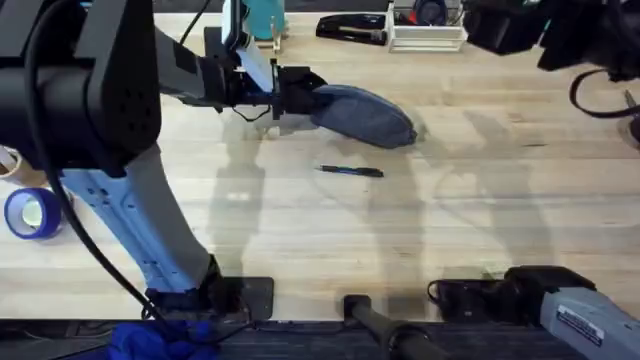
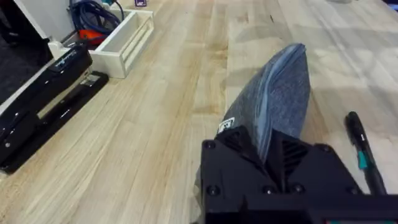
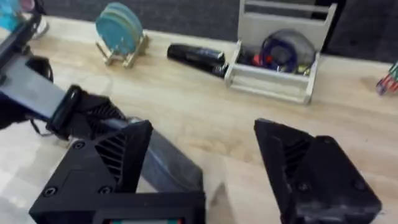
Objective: Unzip the bag, pick up the pens from the table one at a time and place them inside, then zip the bag closed.
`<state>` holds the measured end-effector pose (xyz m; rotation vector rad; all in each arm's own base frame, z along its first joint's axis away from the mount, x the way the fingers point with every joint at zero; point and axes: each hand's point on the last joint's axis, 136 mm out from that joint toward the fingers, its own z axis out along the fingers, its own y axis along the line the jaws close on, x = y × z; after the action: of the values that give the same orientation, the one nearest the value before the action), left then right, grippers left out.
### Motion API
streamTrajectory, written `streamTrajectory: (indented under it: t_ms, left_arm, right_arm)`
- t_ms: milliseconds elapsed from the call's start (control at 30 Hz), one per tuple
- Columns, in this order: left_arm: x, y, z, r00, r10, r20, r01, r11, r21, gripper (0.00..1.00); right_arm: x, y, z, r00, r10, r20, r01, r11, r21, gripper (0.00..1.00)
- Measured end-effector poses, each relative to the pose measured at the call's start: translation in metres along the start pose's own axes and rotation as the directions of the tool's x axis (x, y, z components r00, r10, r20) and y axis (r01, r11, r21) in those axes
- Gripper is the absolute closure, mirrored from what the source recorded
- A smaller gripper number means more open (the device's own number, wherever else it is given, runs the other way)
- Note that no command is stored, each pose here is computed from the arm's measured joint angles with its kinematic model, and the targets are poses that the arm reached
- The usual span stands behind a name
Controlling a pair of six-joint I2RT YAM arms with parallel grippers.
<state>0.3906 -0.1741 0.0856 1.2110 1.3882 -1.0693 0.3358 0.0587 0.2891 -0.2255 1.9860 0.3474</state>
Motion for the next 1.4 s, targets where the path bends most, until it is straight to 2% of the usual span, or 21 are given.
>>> streamTrajectory:
  t_ms: [167, 333, 567, 700, 833, 967, 1200, 1400]
  left_arm:
    - [0.0, 0.0, 0.0, 1.0, 0.0, 0.0, 0.0, 1.0, 0.0, 0.958]
    - [0.0, 0.0, 0.0, 1.0, 0.0, 0.0, 0.0, 1.0, 0.0, 0.958]
    - [0.0, 0.0, 0.0, 1.0, 0.001, 0.0, -0.001, 1.0, 0.0, 0.958]
    - [0.0, 0.0, 0.0, 1.0, 0.0, 0.0, 0.0, 1.0, 0.0, 0.958]
    - [0.0, 0.0, 0.0, 1.0, 0.001, 0.0, -0.001, 1.0, 0.0, 0.958]
    - [0.0, 0.0, 0.0, 1.0, 0.001, 0.0, -0.001, 1.0, 0.0, 0.958]
    - [0.0, 0.0, 0.0, 1.0, 0.001, 0.0, -0.001, 1.0, 0.0, 0.958]
    - [0.0, 0.0, 0.0, 1.0, 0.001, 0.0, -0.001, 1.0, 0.0, 0.958]
  right_arm:
    - [0.022, 0.002, -0.001, 0.996, -0.003, -0.088, 0.002, 1.0, -0.011, 0.005]
    - [0.042, 0.007, -0.007, 0.985, -0.063, -0.16, 0.049, 0.995, -0.086, 0.006]
    - [0.053, -0.016, -0.023, 0.983, -0.067, -0.173, 0.047, 0.992, -0.115, 0.007]
    - [0.069, -0.019, -0.029, 0.973, -0.065, -0.22, 0.033, 0.989, -0.147, 0.006]
    - [0.086, -0.024, -0.024, 0.958, -0.066, -0.28, 0.014, 0.983, -0.183, 0.006]
    - [0.086, -0.029, -0.01, 0.96, -0.097, -0.264, 0.036, 0.974, -0.224, 0.006]
    - [0.094, -0.058, 0.001, 0.94, -0.14, -0.311, 0.108, 0.987, -0.118, 0.006]
    - [0.101, -0.065, 0.0, 0.927, -0.141, -0.347, 0.12, 0.989, -0.082, 0.006]
